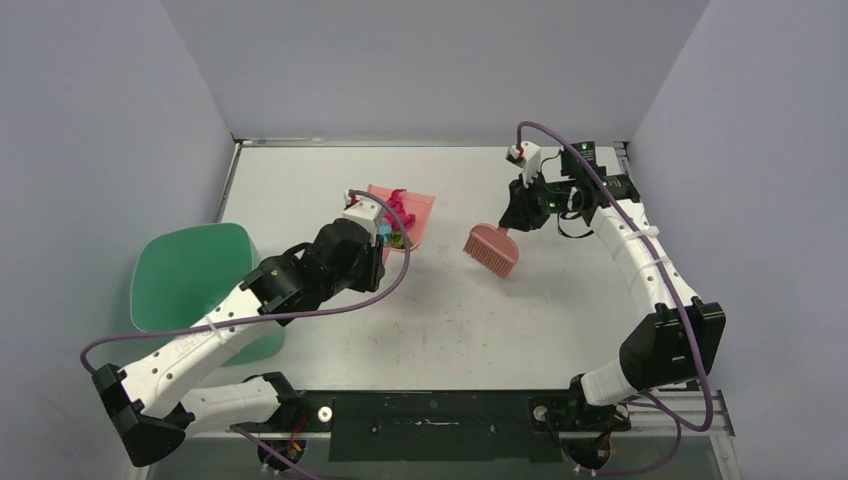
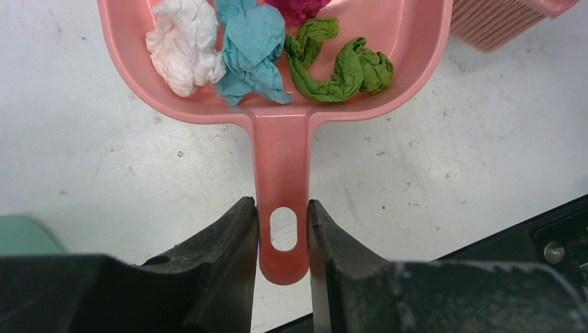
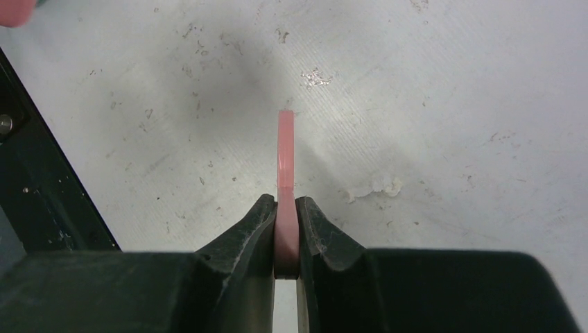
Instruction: Sweep away the paper scraps from the table
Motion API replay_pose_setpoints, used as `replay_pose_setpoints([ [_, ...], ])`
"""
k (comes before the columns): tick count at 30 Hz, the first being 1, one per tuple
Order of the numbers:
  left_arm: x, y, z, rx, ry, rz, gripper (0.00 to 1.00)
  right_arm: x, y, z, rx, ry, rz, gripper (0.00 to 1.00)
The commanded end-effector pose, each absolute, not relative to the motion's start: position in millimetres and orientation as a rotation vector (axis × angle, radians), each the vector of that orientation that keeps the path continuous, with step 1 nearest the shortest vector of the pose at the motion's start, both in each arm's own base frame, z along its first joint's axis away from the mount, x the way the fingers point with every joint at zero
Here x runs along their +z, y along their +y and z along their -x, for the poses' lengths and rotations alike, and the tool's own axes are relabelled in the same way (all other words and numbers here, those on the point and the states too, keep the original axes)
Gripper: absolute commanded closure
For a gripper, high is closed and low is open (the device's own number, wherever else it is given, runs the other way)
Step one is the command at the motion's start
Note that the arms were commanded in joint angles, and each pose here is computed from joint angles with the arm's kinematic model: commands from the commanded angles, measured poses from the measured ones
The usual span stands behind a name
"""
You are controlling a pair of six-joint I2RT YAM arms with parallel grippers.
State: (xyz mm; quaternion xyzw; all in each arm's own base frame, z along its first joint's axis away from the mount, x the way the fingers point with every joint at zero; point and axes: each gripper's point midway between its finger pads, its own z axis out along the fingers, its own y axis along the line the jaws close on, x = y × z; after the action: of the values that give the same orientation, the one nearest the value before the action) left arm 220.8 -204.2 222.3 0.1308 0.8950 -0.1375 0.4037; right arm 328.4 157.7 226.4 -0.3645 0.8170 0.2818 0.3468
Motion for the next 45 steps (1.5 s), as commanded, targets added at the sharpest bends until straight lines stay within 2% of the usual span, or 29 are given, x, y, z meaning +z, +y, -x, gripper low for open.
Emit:
replay_pose_setpoints([
  [1, 264, -186, -223, -0.319, 2.198, -0.210, 1.00, 252, 167, -334, 0.754, 1.991, 0.932, 0.95],
  [7, 290, -163, -224, -0.262, 2.161, -0.086, 1.00, 243, 170, -334, 0.787, 2.000, 0.924, 0.95],
  [16, 332, -120, -216, -0.294, 1.983, 0.148, 1.00, 233, 170, -334, 0.803, 2.009, 0.922, 0.95],
  [30, 358, -47, -188, -0.418, 1.703, 0.522, 1.00, 219, 172, -333, 0.829, 2.039, 0.923, 0.95],
  [39, 358, -12, -166, -0.626, 1.522, 0.798, 1.00, 219, 169, -330, 0.807, 2.042, 0.936, 0.95],
  [45, 365, -15, -150, -0.975, 1.404, 1.034, 1.00, 217, 167, -328, 0.806, 2.052, 0.937, 0.95],
])
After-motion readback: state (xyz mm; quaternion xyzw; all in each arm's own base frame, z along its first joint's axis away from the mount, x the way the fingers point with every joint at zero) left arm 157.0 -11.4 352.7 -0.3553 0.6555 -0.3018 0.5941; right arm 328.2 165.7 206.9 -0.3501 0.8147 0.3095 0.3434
